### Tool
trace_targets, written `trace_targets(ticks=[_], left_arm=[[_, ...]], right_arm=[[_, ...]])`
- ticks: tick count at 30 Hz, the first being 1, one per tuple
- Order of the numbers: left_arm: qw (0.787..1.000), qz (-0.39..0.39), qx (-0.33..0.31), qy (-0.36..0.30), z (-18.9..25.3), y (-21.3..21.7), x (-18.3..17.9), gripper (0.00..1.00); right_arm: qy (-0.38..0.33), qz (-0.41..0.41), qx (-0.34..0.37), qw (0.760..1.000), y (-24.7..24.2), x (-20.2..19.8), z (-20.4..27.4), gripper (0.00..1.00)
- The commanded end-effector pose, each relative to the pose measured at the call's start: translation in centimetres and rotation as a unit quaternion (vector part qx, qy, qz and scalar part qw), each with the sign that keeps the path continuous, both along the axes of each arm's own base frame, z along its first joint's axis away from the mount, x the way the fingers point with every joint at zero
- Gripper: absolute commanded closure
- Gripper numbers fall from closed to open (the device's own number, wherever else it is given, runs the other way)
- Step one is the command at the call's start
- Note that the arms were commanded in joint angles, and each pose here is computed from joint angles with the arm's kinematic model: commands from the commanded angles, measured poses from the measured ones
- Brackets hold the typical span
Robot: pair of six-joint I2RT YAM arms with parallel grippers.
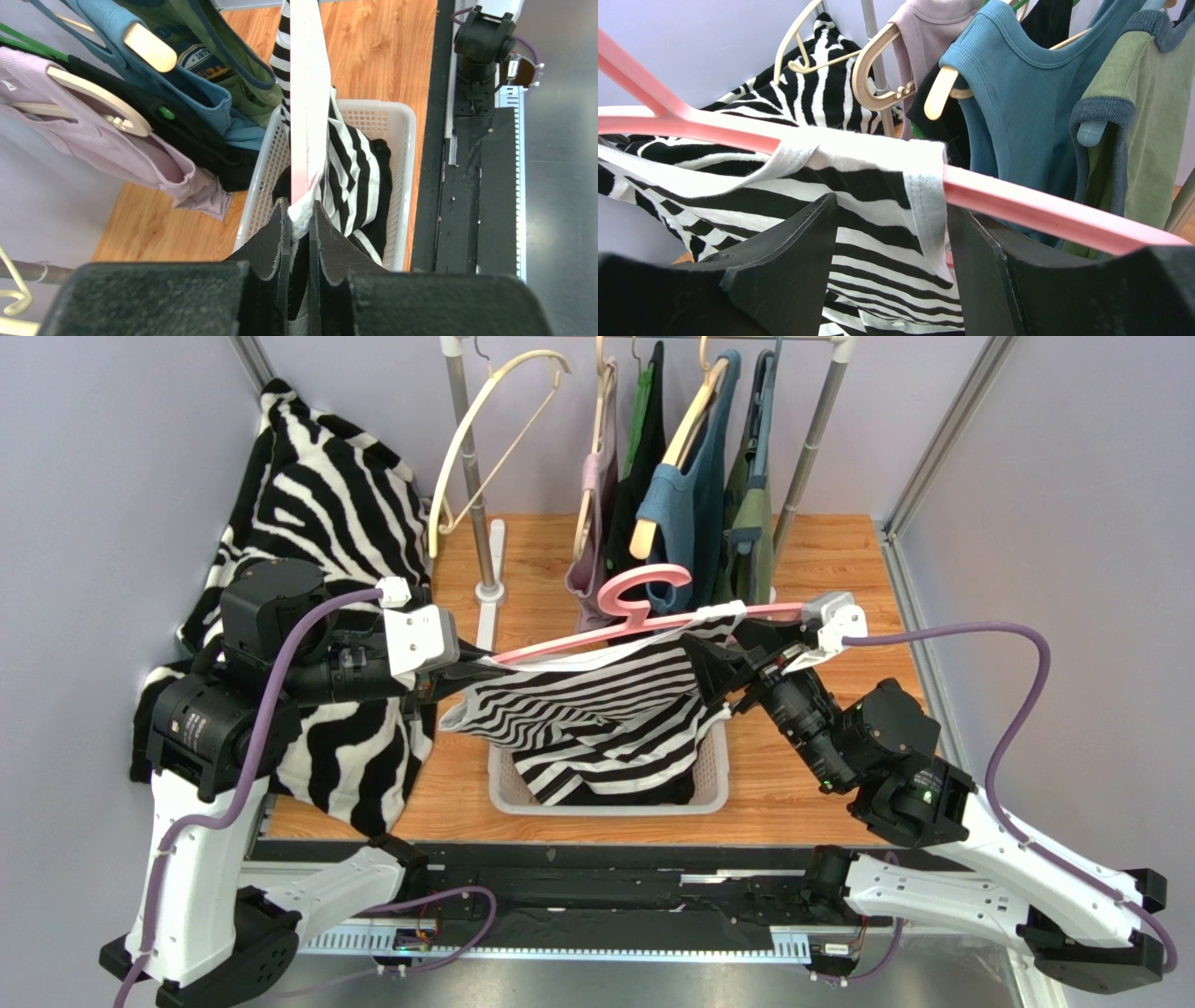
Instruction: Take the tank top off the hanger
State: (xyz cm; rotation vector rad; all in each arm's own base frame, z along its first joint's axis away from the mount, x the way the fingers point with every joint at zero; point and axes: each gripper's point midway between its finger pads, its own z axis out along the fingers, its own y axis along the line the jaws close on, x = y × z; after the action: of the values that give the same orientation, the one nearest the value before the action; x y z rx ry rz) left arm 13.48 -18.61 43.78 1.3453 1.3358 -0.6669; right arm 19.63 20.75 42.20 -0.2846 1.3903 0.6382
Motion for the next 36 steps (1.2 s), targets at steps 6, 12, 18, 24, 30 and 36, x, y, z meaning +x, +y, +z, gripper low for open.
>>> trace_targets(ticks=[6, 12, 18, 24, 30, 36], left_arm=[[0.999, -0.033, -0.033, -0.012, 2.0, -0.6, -1.5, 1.0], [0.999, -0.022, -0.023, -0.019, 1.5, -0.3, -1.1, 1.0], [0.999, -0.016, -0.016, -0.023, 1.2, 0.0, -1.1, 1.0], [0.999, -0.013, -0.014, -0.031, 1.4, 0.2, -1.1, 1.0], [0.999, -0.013, -0.015, -0.033, 1.6, 0.3, -1.3, 1.0], [0.999, -0.01, -0.015, -0.042, 2.0, 0.5, -1.4, 1.0]], right_arm=[[-0.029, 0.014, 0.028, 0.999, 0.6, -0.2, 2.8, 0.62], [-0.02, 0.012, 0.038, 0.999, -1.1, -1.0, 3.0, 1.0], [-0.014, -0.024, 0.064, 0.998, -5.8, -2.0, 2.4, 1.0], [-0.005, -0.065, 0.068, 0.996, -8.8, -2.2, 1.5, 1.0], [0.015, -0.098, 0.06, 0.993, -10.4, -1.9, 0.3, 1.0], [0.018, -0.056, 0.002, 0.998, -9.8, -3.0, -0.4, 0.44]])
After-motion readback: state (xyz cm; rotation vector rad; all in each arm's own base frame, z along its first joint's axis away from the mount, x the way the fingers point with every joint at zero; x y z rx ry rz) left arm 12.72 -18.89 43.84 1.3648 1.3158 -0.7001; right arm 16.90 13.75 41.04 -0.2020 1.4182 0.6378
